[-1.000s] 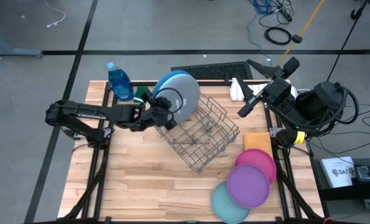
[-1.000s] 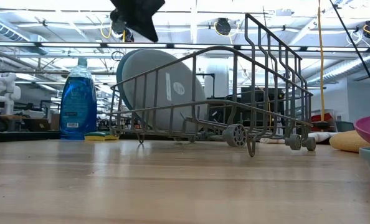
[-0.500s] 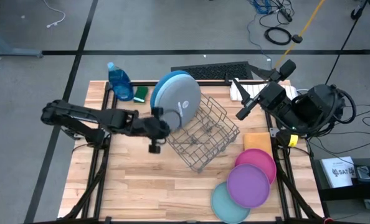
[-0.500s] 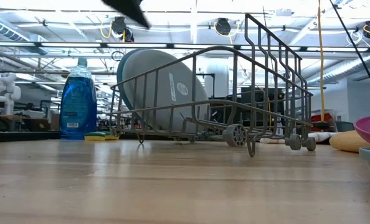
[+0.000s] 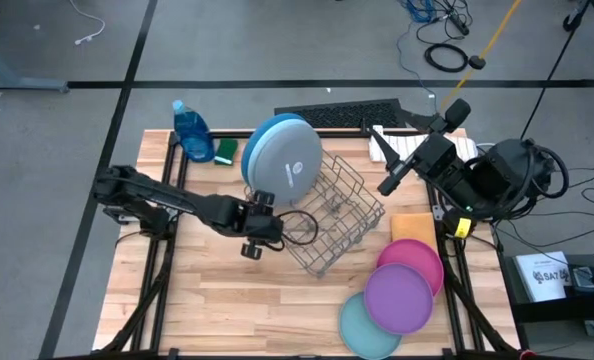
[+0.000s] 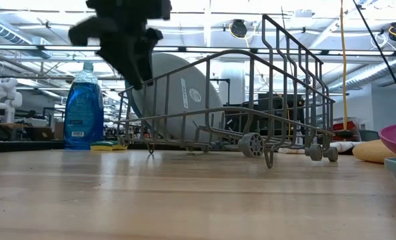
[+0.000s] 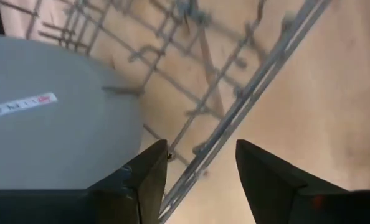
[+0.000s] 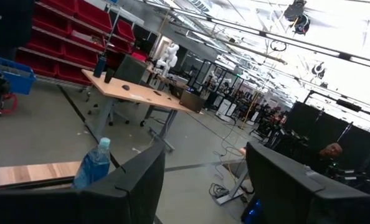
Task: Sort dishes
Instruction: Adjust the dish rack
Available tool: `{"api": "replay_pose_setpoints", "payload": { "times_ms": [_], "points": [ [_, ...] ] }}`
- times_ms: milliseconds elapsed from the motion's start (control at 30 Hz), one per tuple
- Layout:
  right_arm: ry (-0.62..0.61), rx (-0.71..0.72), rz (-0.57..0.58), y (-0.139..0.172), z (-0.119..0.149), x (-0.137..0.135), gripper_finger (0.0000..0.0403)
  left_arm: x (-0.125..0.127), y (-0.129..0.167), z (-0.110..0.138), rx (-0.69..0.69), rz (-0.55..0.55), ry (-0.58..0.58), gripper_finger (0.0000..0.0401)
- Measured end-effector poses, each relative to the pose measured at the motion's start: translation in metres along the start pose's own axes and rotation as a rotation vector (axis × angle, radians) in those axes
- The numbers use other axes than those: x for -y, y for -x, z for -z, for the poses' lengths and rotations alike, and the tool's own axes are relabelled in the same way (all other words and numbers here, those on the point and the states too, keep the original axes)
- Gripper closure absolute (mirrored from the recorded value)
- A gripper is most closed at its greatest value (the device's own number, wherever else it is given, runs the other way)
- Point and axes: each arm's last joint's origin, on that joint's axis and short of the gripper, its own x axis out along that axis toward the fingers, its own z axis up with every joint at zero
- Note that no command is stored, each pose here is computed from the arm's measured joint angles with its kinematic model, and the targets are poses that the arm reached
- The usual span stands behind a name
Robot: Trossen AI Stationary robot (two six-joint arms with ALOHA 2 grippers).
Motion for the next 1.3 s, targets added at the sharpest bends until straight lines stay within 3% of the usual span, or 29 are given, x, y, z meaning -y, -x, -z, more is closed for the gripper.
{"api": "replay_pose_setpoints", "payload": {
  "times_ms": [167,333,433,633,800,1033,1300],
  "points": [
    [-0.001,-0.007,-0.006,0.000,0.002,-0.001,0.0186,0.001,-0.018,0.001,-0.077,0.019,0.008,0.0212],
    [-0.001,-0.009,-0.004,0.000,0.002,-0.001,0.0186,0.003,-0.026,-0.001,-0.097,0.035,0.203,0.0250],
    [0.000,-0.009,-0.003,0.000,0.002,-0.001,0.0186,0.006,-0.026,0.000,-0.104,0.095,0.258,0.0282],
    [0.000,-0.009,-0.003,0.000,0.002,-0.001,0.0186,0.012,-0.024,-0.007,-0.051,0.170,0.320,0.0336],
    [-0.003,-0.009,-0.003,0.000,0.002,-0.001,0.0186,0.009,-0.017,-0.021,0.044,0.230,0.433,0.0353],
    [-0.004,-0.010,-0.003,0.000,0.002,-0.001,0.0186,0.011,-0.009,-0.029,0.096,0.294,0.345,0.0355],
    [-0.004,-0.010,-0.003,0.000,0.002,-0.001,0.0186,0.030,-0.002,-0.028,0.082,0.313,0.194,0.0355]
  ]
}}
